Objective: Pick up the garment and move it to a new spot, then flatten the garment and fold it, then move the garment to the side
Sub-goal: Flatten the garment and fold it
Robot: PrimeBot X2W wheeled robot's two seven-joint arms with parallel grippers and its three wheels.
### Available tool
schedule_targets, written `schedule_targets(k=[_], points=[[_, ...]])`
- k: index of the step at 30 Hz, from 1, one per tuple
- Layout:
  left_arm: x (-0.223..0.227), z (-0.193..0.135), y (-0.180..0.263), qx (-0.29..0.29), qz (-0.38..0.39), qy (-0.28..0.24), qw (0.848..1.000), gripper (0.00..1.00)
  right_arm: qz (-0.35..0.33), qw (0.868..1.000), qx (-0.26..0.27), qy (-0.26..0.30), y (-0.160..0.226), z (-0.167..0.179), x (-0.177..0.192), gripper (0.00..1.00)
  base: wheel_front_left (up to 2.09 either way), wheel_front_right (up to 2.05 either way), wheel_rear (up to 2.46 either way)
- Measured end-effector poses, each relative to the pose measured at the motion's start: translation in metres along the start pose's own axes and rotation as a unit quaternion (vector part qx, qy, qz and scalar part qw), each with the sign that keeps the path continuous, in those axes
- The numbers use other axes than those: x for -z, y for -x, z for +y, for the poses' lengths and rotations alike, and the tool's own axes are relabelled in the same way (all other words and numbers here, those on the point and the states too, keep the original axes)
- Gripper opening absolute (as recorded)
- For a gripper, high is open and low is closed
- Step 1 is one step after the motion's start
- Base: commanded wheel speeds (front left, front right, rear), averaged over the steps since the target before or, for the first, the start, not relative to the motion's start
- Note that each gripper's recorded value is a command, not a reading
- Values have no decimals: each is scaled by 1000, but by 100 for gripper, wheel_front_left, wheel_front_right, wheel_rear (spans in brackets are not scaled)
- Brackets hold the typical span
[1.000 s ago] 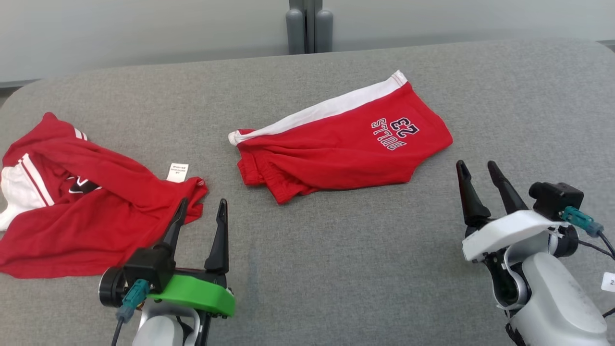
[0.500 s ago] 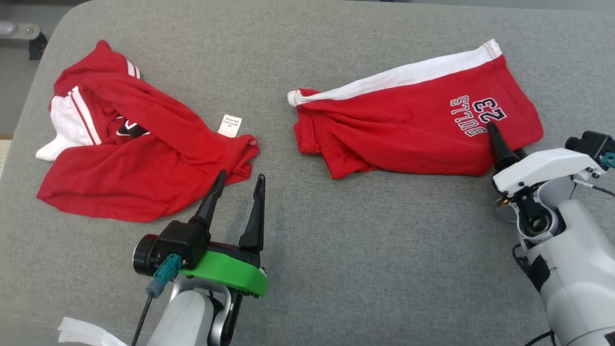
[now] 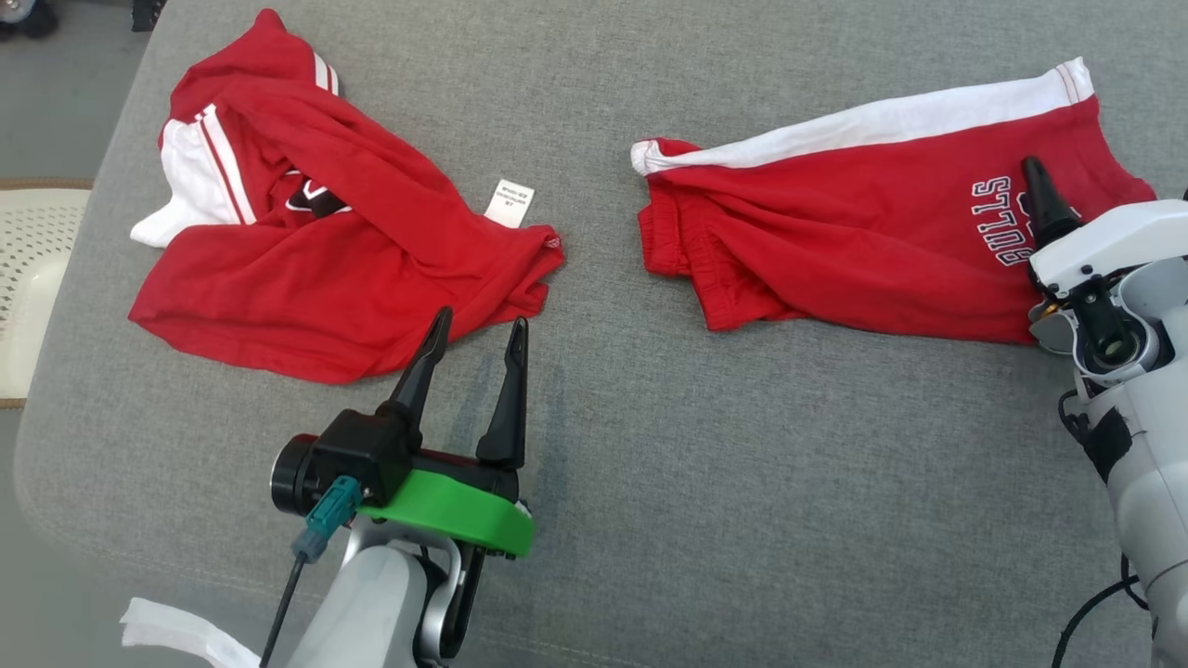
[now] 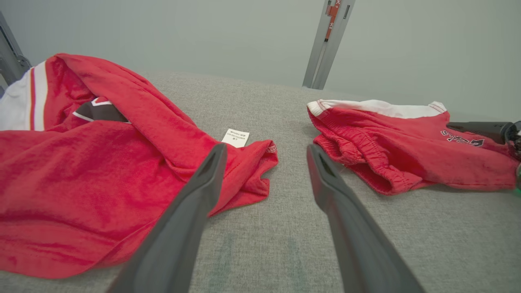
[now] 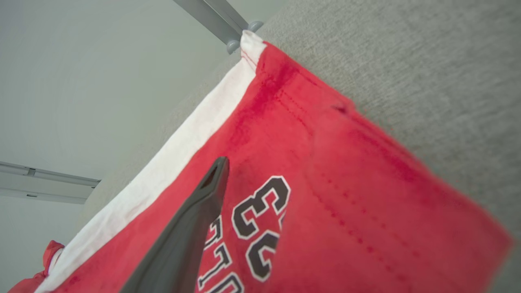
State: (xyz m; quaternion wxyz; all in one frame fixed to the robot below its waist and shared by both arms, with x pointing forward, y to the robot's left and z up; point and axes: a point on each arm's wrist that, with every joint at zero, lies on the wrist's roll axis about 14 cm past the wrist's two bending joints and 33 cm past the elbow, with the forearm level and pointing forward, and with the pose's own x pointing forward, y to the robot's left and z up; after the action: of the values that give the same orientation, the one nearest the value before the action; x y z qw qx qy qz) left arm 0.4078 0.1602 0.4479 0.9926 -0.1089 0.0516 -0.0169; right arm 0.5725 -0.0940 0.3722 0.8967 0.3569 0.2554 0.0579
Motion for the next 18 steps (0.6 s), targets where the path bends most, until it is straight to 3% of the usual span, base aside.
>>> schedule_targets(k=[3, 4, 5, 18], points=[[1, 2, 1, -5, 2, 0, 1000, 100, 5, 1000, 0, 5, -6, 1, 1, 100, 0, 0, 0], [2, 3, 2, -7, 4, 1, 1000, 100, 7, 1000, -1, 6, -8, 2, 1, 43, 0, 0, 0], [3, 4, 2, -8, 4, 1, 1000, 100, 8, 1000, -2, 8, -9, 2, 1, 0, 0, 0, 0], [1, 0, -1, -2, 1, 2, 1000, 100, -41, 999, -9, 26, 1, 6, -14, 0, 0, 0, 0]])
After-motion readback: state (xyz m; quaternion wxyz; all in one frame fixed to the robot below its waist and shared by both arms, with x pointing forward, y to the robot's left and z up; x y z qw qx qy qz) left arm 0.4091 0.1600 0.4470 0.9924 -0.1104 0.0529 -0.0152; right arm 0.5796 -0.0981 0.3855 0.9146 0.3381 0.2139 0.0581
